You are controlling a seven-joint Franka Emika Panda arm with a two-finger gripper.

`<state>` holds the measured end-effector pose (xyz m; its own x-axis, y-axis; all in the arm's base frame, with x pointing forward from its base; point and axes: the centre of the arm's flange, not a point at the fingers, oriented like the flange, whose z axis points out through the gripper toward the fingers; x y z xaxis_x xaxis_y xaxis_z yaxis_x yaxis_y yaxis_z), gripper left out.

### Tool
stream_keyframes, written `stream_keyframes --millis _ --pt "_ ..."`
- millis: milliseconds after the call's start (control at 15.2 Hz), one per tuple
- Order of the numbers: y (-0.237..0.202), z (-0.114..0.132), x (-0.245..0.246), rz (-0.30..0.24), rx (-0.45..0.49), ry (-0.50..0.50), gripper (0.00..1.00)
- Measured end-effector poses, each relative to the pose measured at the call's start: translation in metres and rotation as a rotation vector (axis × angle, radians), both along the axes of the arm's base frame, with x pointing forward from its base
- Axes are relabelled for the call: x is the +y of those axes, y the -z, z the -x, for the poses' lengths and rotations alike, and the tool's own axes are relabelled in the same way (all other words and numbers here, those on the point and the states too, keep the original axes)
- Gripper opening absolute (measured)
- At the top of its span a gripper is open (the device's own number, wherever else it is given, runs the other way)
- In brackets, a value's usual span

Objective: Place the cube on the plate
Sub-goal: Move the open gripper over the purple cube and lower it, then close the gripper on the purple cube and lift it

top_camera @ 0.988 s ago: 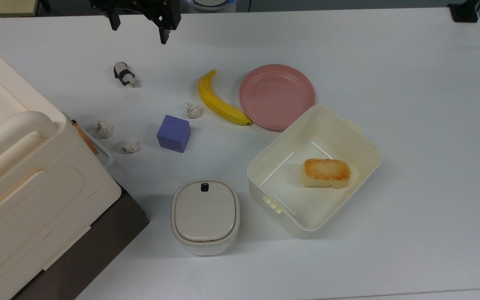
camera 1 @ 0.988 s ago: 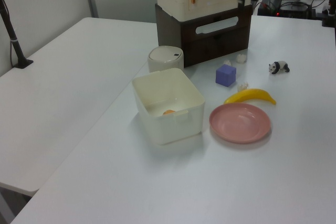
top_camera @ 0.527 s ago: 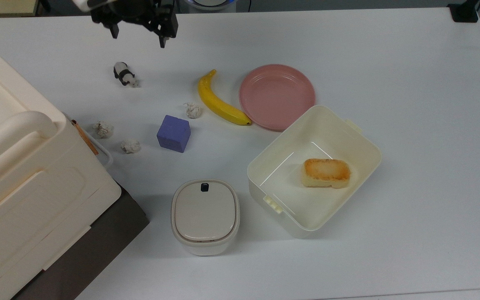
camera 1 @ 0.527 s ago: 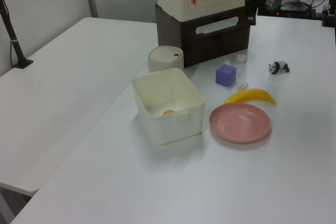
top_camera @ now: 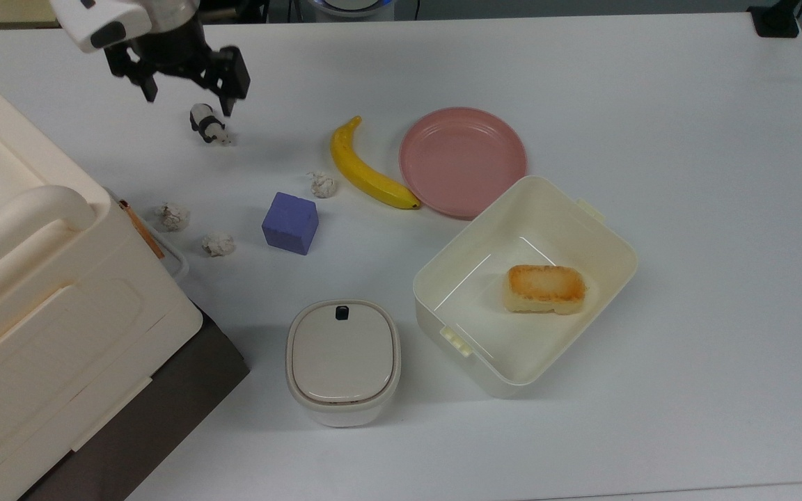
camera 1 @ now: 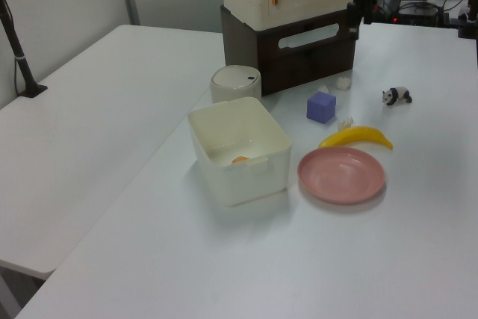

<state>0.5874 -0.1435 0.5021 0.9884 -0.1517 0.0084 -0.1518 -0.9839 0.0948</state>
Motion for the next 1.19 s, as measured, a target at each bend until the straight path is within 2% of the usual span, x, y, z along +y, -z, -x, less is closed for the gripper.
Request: stream_keyframes --millis 329,922,1185 --pt "0.052 -0.009 0.012 0.011 -0.100 0.009 1.00" --pt "0.100 -0.037 0.088 -0.002 -0.118 0.030 1.00" --pt "0.124 -0.054 0.119 -0.005 -0.095 0.023 1.00"
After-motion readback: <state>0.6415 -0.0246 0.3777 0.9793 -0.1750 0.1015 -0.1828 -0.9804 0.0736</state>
